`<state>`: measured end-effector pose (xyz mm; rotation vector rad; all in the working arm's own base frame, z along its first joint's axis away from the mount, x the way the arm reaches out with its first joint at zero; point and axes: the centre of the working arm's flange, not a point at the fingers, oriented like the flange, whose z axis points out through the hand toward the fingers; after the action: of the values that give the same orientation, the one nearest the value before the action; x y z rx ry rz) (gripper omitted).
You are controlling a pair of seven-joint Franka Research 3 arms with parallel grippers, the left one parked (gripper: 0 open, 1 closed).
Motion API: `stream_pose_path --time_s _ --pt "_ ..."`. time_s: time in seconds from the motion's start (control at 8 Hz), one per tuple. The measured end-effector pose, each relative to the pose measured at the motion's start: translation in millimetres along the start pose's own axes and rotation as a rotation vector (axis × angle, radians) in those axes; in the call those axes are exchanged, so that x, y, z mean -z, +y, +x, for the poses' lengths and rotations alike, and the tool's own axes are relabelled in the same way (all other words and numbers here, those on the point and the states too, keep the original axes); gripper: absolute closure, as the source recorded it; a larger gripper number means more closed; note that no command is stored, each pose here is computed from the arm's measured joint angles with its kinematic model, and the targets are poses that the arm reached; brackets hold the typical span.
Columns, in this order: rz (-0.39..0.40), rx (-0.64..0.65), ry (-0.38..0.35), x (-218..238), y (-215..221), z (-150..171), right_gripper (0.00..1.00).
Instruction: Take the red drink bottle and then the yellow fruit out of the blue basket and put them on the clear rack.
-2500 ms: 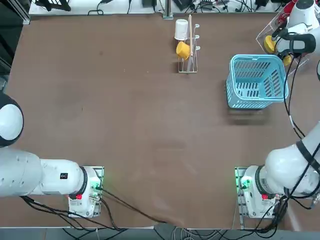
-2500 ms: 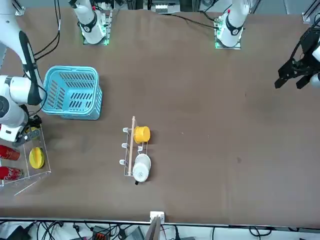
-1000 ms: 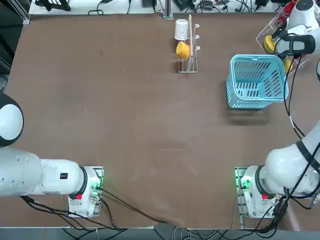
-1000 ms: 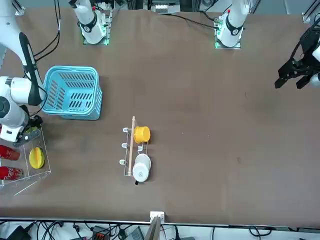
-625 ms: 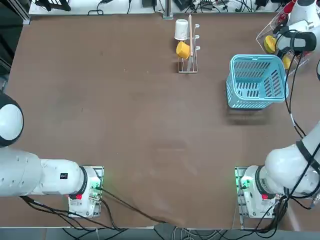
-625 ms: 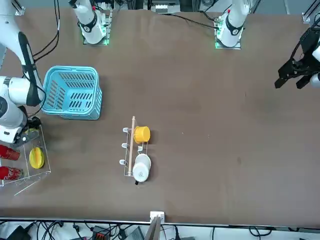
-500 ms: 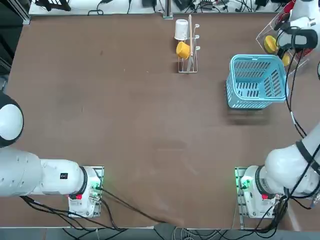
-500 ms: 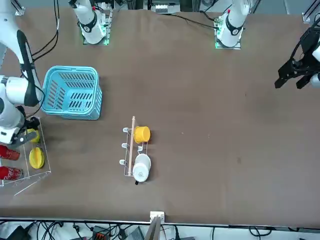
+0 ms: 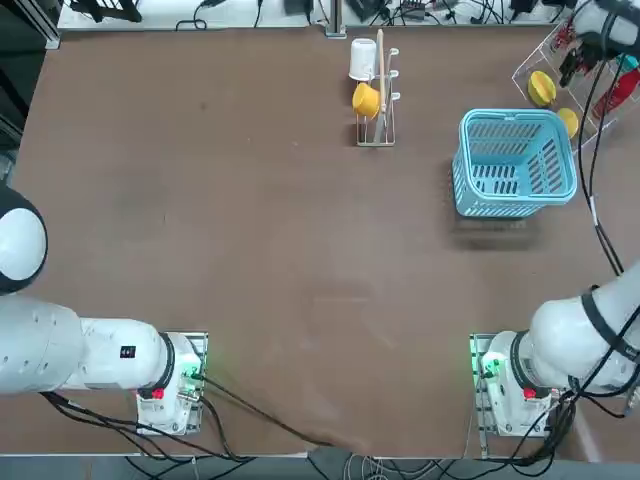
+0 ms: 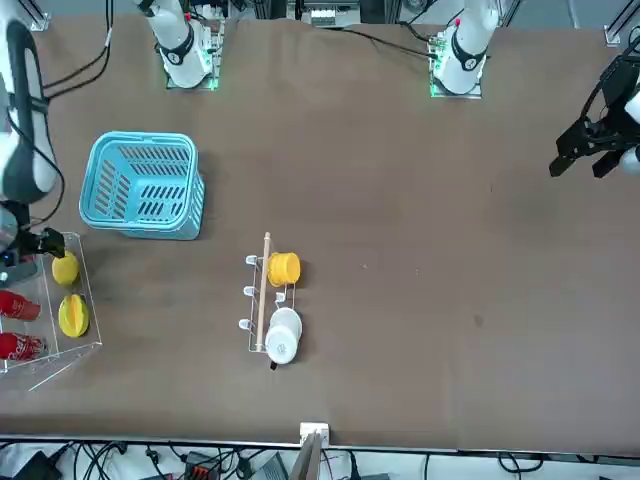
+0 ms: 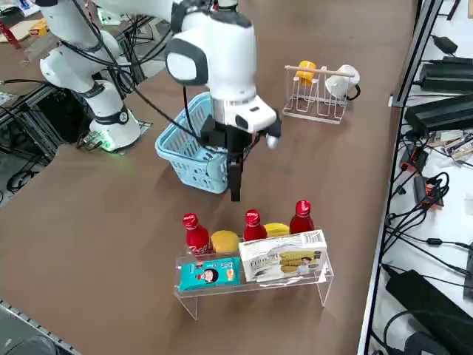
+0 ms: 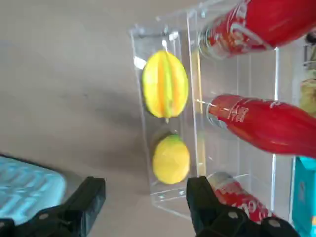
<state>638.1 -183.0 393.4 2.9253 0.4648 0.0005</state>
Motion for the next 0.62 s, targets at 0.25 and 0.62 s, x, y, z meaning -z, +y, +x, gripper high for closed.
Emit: stream_pose_path --time_s 0.25,0.62 --pt "0.084 -0.129 0.052 61.1 -14.7 -6.3 0.00" --pt "0.113 -0.265 0.032 170.0 -71.4 -26.7 0.00"
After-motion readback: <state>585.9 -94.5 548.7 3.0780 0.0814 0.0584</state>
